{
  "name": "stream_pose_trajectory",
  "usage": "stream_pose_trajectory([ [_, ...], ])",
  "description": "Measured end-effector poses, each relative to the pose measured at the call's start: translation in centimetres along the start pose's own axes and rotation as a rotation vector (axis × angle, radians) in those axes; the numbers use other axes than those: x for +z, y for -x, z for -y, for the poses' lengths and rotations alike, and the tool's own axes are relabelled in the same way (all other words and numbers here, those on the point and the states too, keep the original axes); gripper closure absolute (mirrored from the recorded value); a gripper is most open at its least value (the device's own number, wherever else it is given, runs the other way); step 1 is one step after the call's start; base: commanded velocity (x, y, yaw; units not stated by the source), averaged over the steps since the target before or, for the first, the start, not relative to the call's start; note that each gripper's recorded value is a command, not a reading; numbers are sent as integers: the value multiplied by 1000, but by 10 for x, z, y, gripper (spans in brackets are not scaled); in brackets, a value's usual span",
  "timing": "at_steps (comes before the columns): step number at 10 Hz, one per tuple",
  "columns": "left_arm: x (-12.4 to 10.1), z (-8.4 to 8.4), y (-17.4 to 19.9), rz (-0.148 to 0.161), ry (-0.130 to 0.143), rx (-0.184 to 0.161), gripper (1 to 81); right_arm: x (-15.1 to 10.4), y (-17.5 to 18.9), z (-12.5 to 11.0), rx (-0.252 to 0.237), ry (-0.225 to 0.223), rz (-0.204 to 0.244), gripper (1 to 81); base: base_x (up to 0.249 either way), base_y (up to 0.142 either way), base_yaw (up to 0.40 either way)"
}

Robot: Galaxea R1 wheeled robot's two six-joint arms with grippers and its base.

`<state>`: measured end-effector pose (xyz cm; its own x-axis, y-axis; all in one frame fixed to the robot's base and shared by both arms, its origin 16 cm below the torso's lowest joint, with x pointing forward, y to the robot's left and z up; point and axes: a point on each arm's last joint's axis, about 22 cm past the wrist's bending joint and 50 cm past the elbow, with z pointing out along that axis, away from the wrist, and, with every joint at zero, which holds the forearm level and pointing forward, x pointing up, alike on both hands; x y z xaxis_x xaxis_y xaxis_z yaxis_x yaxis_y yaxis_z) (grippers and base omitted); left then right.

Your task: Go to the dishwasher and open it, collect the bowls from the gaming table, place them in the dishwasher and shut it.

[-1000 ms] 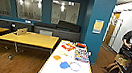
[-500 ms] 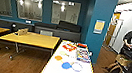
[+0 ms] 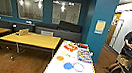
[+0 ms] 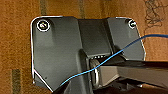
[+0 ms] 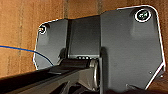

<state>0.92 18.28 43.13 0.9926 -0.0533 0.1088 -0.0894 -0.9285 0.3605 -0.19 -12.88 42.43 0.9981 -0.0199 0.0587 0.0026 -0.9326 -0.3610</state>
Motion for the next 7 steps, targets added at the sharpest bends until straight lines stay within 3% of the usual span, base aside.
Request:
stream_pose_trajectory([
  [7, -1, 3, 0, 0, -4, 0, 10, 1, 0, 3, -2, -4, 0, 10, 0, 58, 0],
])
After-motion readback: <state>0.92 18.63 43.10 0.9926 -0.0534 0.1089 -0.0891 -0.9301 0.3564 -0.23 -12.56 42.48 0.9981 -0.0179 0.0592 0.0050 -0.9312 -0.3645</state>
